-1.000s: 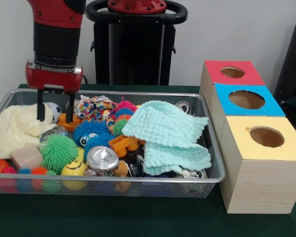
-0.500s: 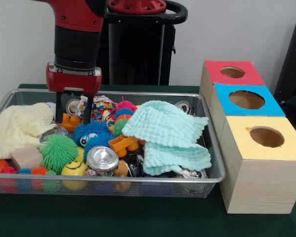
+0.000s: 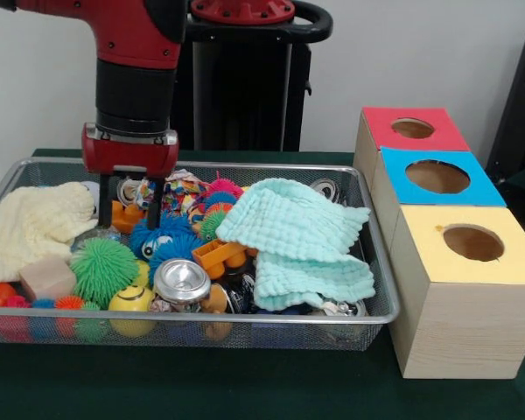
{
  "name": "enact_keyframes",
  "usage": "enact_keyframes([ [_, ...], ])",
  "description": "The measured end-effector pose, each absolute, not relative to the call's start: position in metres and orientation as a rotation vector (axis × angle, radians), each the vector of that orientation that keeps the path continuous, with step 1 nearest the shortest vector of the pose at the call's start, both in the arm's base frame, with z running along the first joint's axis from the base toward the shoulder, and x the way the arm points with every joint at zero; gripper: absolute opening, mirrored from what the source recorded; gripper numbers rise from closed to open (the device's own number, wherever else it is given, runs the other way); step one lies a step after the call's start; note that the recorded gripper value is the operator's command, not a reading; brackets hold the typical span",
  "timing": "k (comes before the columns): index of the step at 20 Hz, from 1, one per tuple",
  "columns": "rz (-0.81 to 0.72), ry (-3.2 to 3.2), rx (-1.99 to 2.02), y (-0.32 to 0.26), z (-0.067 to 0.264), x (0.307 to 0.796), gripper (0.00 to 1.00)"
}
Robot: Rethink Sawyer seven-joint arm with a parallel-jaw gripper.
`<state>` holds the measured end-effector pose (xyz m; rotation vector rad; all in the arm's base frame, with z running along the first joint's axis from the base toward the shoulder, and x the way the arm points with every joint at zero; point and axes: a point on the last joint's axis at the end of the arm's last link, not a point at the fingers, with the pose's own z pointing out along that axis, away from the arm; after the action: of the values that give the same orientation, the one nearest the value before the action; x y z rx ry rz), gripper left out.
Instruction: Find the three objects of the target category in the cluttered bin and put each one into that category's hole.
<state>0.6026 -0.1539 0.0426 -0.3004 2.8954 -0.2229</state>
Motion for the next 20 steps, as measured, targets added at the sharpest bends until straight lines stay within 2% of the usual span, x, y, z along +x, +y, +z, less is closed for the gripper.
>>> enact_keyframes([
  [12, -0.203, 2.897, -0.19, -0.194, 0.029, 0.587, 1.0],
  [20, -0.206, 2.901, -0.18, -0.198, 0.028, 0.584, 1.0],
])
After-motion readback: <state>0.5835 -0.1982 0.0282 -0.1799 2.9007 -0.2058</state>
